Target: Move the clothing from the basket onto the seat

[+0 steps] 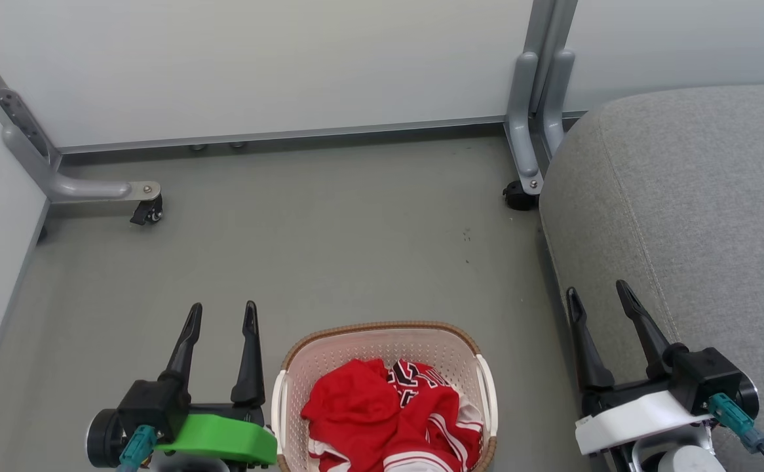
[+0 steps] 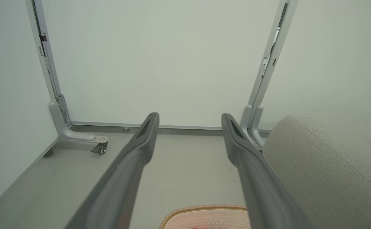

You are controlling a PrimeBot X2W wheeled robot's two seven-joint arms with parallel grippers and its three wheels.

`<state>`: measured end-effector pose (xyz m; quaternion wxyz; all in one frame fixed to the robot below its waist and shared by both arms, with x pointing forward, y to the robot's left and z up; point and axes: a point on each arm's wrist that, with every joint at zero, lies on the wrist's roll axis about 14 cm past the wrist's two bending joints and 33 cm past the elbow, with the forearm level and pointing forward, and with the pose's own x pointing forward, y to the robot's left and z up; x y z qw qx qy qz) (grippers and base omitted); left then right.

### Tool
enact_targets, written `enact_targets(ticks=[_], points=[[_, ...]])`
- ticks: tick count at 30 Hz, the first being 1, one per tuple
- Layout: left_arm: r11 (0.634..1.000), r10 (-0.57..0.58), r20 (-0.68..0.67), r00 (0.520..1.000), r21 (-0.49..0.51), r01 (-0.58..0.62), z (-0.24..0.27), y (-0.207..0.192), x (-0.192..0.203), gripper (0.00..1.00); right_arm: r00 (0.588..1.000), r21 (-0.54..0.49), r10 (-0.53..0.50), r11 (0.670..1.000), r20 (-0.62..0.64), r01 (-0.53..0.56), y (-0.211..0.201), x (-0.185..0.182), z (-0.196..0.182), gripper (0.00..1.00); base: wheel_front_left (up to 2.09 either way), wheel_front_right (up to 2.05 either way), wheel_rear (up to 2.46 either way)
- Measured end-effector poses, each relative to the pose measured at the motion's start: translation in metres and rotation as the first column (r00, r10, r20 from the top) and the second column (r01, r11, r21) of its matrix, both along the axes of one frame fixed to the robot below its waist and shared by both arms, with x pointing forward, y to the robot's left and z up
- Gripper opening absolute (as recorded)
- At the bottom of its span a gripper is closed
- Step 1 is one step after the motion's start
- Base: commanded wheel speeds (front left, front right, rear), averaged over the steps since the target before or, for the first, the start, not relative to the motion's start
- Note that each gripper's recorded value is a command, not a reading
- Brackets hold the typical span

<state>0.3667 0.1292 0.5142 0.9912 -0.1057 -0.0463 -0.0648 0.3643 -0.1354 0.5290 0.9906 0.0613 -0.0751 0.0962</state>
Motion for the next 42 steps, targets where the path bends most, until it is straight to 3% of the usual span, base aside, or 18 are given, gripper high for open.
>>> enact_targets(ticks=[30,34,42], points=[[1.000,0.003,-0.080,0.997,0.014,-0.002,-0.026,-0.002,-0.002,1.00,0.999,0.001,0.001,1.000,-0.042,-0.001,0.000,0.002,-0.014,1.00,0.00,0.00,0.00],[0.996,-0.021,-0.093,0.995,0.082,0.029,-0.034,-0.010,0.004,1.00,0.999,-0.002,-0.001,1.000,-0.045,0.001,0.000,0.011,-0.015,1.00,0.00,0.00,0.00],[0.966,-0.164,-0.204,0.965,0.166,0.199,-0.077,-0.045,0.018,1.00,0.998,-0.009,-0.014,1.000,-0.060,0.013,-0.005,0.036,-0.023,1.00,0.00,0.00,0.00]])
